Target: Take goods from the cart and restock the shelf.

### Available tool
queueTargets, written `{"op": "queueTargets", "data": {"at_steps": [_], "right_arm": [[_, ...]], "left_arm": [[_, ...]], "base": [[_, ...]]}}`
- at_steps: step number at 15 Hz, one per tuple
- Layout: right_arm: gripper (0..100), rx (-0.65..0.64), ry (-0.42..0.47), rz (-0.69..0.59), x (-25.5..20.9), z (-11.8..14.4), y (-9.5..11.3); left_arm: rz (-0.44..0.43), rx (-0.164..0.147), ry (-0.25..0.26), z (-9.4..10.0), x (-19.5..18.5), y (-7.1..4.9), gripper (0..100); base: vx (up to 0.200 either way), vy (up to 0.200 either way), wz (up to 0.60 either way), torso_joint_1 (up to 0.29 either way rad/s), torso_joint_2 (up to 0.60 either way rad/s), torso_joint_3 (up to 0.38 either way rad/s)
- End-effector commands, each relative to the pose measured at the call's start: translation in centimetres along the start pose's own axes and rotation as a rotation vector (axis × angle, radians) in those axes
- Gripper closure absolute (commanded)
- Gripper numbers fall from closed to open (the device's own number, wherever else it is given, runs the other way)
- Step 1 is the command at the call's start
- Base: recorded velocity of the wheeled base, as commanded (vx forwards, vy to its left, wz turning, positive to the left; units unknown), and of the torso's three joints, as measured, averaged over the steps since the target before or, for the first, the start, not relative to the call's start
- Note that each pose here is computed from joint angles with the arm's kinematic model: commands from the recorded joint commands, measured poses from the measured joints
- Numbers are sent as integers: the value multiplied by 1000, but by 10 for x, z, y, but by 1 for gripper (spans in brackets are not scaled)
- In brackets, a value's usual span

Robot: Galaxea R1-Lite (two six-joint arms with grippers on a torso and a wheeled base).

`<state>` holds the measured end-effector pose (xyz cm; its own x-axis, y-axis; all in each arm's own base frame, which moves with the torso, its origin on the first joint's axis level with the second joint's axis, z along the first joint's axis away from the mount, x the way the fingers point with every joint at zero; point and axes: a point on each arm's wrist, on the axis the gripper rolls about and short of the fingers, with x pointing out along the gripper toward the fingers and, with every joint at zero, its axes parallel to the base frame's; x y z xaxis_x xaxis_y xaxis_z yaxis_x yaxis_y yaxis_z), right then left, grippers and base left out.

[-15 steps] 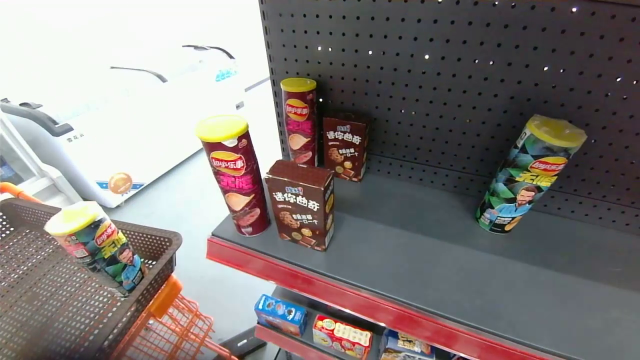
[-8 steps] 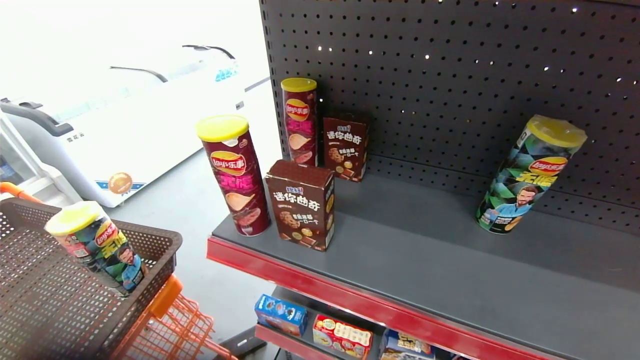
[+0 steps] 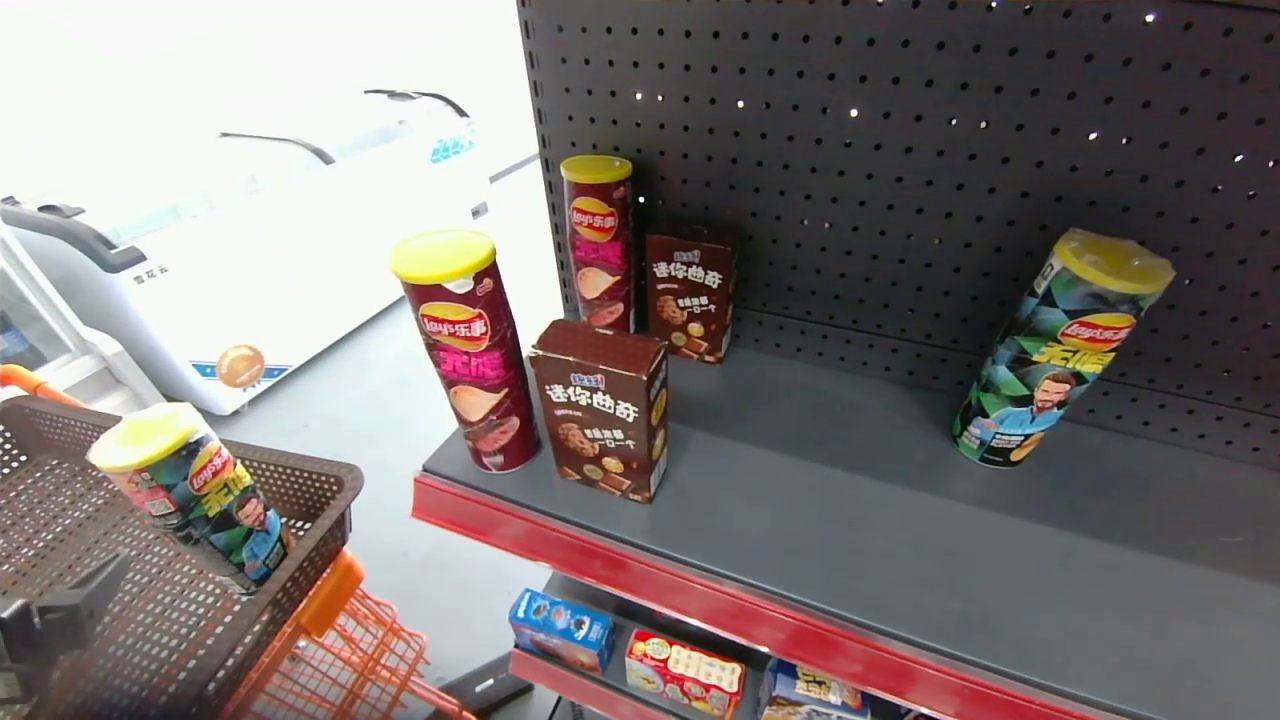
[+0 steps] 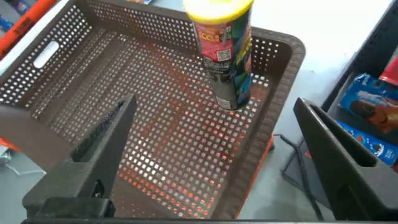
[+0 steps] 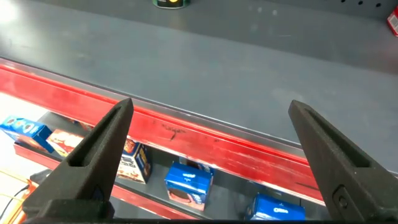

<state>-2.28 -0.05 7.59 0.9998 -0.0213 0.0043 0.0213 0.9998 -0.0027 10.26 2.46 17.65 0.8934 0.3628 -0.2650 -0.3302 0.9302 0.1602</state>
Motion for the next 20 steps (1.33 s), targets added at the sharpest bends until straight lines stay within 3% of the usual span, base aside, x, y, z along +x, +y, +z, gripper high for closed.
{"op": "queueTargets", "data": {"at_steps": [1, 6, 12, 20], "right_arm": [[0, 0, 0, 0, 0, 0, 0], [0, 0, 0, 0, 0, 0, 0], [0, 0, 0, 0, 0, 0, 0], [0, 0, 0, 0, 0, 0, 0]], "left_arm": [[-4, -13, 122, -7, 36, -6, 0], [-57, -92, 146, -11, 80, -15, 0], [-21, -109, 143, -18, 108, -11, 0], [-93, -136, 156, -23, 145, -6, 0]], "base": [[0, 0, 0, 0, 0, 0], [0, 0, 0, 0, 0, 0], [0, 0, 0, 0, 0, 0], [0, 0, 0, 0, 0, 0]]}}
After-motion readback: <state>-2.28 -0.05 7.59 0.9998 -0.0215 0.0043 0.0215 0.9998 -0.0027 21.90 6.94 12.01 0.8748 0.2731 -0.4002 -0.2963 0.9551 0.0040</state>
